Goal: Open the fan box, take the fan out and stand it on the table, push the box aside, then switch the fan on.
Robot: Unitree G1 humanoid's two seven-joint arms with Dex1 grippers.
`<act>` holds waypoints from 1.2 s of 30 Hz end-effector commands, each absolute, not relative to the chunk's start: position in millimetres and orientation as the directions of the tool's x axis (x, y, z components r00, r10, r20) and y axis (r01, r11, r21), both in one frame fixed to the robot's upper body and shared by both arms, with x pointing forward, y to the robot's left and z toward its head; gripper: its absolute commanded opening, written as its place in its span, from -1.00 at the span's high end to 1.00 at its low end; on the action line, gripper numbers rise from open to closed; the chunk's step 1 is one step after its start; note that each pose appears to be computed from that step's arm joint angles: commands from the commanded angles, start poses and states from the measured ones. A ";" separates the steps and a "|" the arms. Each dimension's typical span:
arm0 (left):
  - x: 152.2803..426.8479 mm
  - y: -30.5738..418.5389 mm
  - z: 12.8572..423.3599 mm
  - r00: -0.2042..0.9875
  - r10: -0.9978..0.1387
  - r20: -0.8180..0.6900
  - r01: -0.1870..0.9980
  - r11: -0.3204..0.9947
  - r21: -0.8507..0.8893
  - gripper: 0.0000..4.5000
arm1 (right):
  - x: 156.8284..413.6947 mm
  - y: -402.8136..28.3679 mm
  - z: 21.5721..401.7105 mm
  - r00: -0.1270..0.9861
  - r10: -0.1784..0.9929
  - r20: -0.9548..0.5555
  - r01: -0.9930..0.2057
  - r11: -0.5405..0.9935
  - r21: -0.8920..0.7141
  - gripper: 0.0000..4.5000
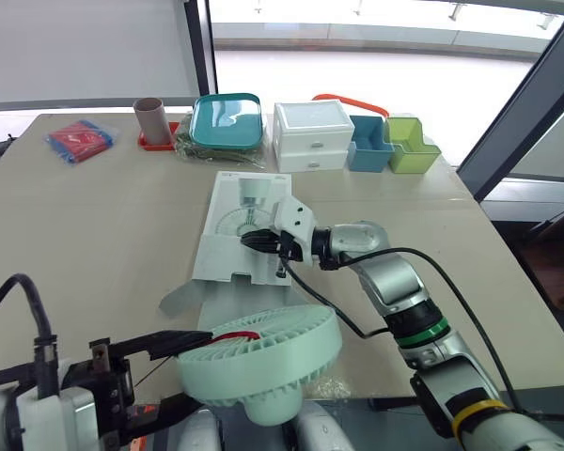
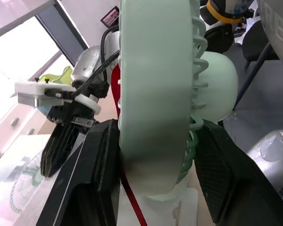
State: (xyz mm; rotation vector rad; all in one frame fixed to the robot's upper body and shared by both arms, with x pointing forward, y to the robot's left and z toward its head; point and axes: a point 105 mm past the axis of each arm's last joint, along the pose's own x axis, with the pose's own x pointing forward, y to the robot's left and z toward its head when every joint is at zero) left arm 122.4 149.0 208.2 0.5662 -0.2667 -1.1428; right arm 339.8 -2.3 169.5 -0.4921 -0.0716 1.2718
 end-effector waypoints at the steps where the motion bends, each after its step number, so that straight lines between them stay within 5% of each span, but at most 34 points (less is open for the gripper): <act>1: 115.1 162.7 210.0 0.457 -0.886 -0.084 0.822 0.384 0.420 0.12 | 340.4 2.4 167.0 0.290 0.929 -0.231 -0.899 0.181 -0.398 1.00; 17: 117.0 187.8 226.3 0.543 -0.832 -0.108 0.804 0.478 0.354 0.12 | 345.9 8.9 167.6 0.270 0.935 -0.230 -0.901 0.161 -0.403 1.00; 36: 141.1 211.9 272.6 0.668 -0.739 0.083 0.657 0.639 0.400 0.12 | 347.9 13.9 169.9 0.259 0.940 -0.221 -0.899 0.150 -0.412 1.00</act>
